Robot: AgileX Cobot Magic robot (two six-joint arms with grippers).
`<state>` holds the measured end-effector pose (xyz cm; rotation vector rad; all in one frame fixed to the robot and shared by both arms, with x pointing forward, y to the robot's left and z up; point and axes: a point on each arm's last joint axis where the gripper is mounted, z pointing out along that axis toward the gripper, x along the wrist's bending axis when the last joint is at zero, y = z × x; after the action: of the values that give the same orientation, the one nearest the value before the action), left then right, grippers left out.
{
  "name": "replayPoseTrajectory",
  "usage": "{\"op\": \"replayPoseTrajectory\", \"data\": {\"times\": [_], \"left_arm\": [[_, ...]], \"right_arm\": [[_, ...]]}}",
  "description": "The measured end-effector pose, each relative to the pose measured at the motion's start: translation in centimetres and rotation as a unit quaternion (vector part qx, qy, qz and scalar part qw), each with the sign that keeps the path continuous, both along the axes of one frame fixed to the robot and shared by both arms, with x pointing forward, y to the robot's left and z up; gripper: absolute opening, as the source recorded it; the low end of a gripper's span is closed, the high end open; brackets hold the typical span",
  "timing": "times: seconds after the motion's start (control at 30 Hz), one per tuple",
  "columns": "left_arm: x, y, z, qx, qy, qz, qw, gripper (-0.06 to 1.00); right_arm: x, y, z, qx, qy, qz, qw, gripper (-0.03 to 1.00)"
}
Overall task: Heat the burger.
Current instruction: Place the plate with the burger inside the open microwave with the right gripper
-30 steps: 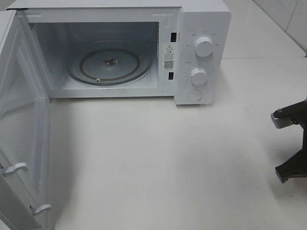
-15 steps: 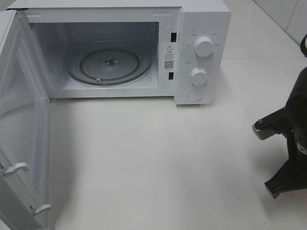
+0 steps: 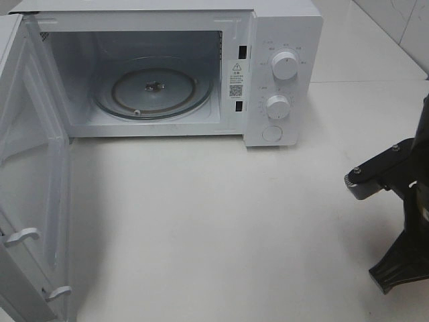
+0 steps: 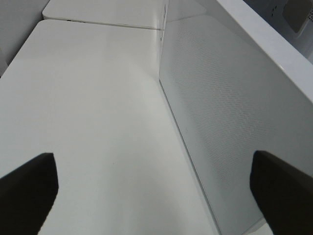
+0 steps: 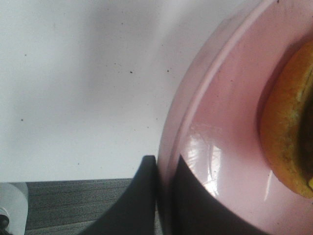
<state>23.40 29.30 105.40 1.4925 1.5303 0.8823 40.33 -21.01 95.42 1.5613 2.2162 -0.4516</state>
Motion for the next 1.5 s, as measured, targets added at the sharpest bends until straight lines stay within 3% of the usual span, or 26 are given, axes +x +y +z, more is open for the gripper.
{"op": "replayPoseTrajectory", "data": {"times": [0.3,0.83,1.27,1.5], "left_arm": [[0.0,0.0,0.0,0.000,0.000,0.000,1.000,0.99],[0.0,0.0,0.0,0.000,0.000,0.000,1.000,0.99],[0.0,0.0,0.0,0.000,0.000,0.000,1.000,0.99],[0.0,0.0,0.0,0.000,0.000,0.000,1.000,0.99]], "right_arm": [[-2.0,0.9,1.6,0.001,-0.017,0.025,1.000,0.02],[-4.5,3.5,1.8,-0.008,-0.019,0.116,0.993,0.02],[-4.5,3.7,1.9,-0.017,-0.029,0.145,0.989,0.02],[-4.0,4.0,2.0,-0.028,-0.026,0.217,0.976,0.02]]}}
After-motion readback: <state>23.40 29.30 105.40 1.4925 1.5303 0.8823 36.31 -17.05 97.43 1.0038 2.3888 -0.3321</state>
